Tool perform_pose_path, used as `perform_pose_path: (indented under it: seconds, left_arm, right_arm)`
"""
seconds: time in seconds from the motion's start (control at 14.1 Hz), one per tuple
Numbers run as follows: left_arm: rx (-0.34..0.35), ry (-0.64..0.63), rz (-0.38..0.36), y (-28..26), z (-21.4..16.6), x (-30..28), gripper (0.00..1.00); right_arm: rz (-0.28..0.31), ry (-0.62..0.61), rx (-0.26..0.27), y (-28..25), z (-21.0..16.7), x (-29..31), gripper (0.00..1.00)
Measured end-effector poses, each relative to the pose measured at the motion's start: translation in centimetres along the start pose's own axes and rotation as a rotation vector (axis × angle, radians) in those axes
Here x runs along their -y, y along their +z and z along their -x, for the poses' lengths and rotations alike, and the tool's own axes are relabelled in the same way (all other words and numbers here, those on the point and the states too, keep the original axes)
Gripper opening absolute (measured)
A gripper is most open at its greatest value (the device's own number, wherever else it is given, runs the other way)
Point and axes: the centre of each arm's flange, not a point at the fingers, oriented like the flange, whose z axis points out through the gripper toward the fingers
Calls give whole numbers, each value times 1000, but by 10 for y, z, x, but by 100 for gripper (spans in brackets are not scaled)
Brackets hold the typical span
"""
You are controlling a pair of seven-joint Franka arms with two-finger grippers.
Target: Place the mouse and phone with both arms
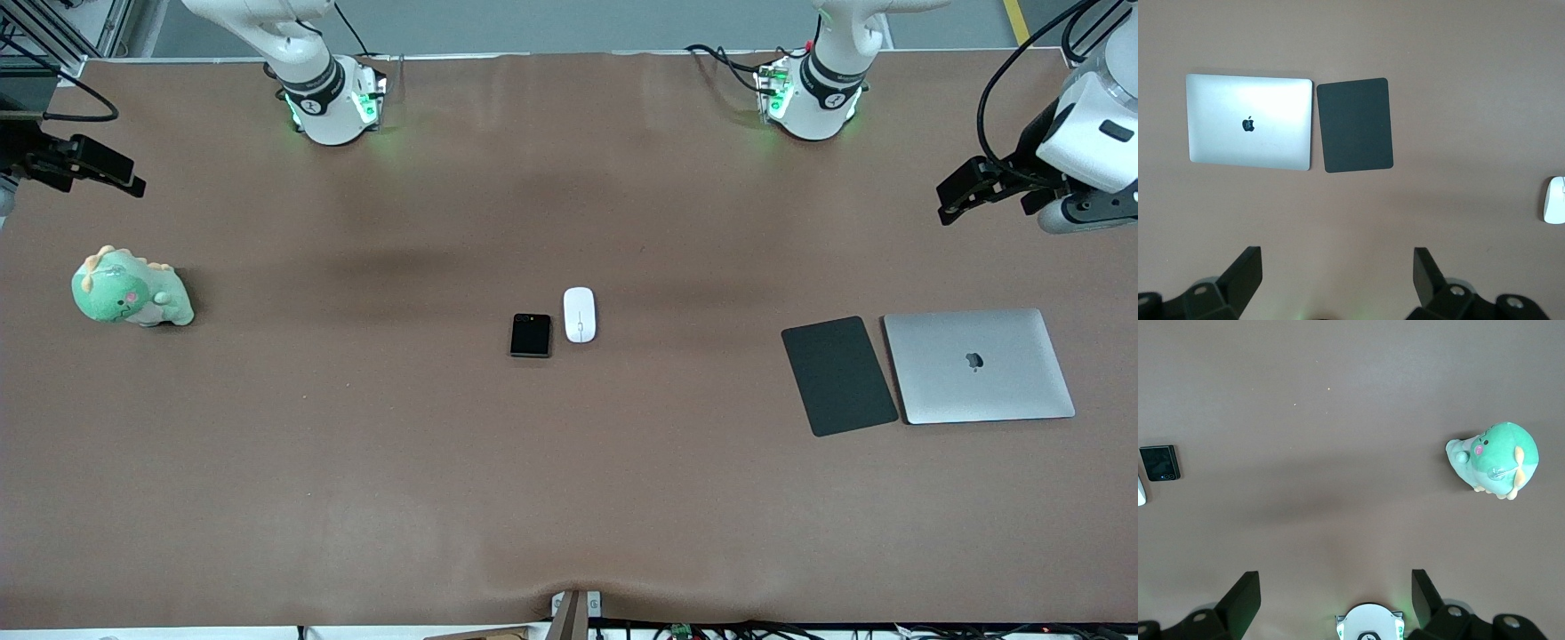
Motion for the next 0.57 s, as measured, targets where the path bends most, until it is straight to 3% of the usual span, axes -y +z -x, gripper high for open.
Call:
perform_pose_path:
  seconds: [0.57]
  left_arm:
    - [-4,0,1,-3,0,0,100]
  right_arm:
    - [0,6,-16,9,-14,-2,100]
